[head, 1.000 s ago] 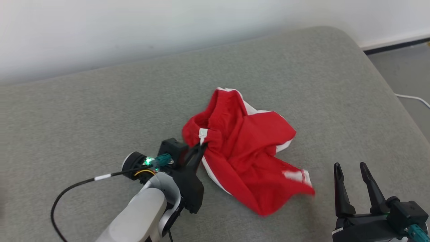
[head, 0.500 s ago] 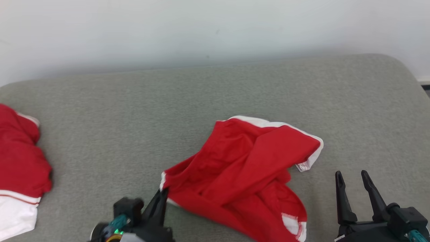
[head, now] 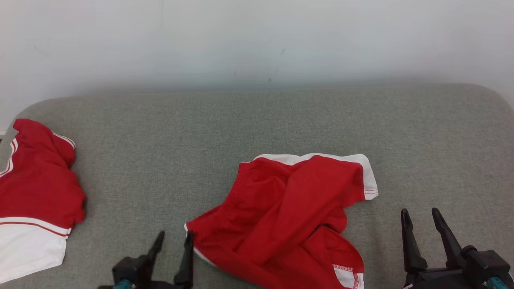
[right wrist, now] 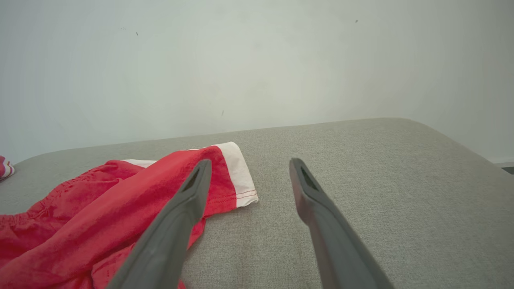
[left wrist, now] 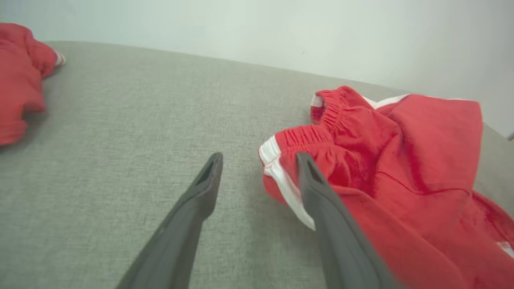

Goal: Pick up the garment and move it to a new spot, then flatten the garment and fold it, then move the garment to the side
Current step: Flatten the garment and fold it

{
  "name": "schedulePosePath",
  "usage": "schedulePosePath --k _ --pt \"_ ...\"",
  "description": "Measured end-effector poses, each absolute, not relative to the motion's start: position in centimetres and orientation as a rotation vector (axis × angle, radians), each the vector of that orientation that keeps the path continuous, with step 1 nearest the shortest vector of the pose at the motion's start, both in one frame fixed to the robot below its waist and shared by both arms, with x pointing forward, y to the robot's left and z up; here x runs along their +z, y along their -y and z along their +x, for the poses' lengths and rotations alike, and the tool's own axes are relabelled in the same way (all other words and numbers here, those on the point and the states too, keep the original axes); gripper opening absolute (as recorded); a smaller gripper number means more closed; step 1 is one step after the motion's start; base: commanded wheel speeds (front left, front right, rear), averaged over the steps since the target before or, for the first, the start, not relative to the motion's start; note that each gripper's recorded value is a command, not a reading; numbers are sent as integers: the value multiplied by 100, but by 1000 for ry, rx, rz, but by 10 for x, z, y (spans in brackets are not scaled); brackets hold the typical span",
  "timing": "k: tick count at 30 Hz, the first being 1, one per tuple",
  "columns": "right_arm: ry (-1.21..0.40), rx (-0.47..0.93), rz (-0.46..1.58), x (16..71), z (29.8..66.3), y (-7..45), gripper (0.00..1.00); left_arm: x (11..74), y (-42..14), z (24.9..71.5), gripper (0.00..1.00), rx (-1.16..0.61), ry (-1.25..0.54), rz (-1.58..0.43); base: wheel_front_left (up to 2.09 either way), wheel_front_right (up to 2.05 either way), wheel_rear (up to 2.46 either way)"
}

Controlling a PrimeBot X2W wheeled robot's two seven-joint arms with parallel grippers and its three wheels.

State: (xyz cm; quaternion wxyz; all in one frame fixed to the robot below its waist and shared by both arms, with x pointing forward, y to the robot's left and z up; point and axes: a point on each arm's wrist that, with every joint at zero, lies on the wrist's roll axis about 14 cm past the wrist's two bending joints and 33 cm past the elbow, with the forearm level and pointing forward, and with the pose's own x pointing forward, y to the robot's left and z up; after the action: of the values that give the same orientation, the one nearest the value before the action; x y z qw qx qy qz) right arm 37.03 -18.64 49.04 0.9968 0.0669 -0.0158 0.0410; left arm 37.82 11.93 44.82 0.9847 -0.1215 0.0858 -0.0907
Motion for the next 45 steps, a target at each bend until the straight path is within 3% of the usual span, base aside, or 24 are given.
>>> schedulePosePath --k 10,18,38,45 --pt "48 85 133 496 367 186 100 508 -160 383 100 -94 54 -175 0 0 0" --pt "41 78 136 494 360 188 100 528 -183 371 100 -40 136 -92 0 0 0" --pt "-8 91 140 479 356 185 100 526 -199 348 100 -1 146 -85 0 0 0" --pt "12 149 92 489 381 178 100 525 -197 349 100 -3 145 -85 0 0 0"
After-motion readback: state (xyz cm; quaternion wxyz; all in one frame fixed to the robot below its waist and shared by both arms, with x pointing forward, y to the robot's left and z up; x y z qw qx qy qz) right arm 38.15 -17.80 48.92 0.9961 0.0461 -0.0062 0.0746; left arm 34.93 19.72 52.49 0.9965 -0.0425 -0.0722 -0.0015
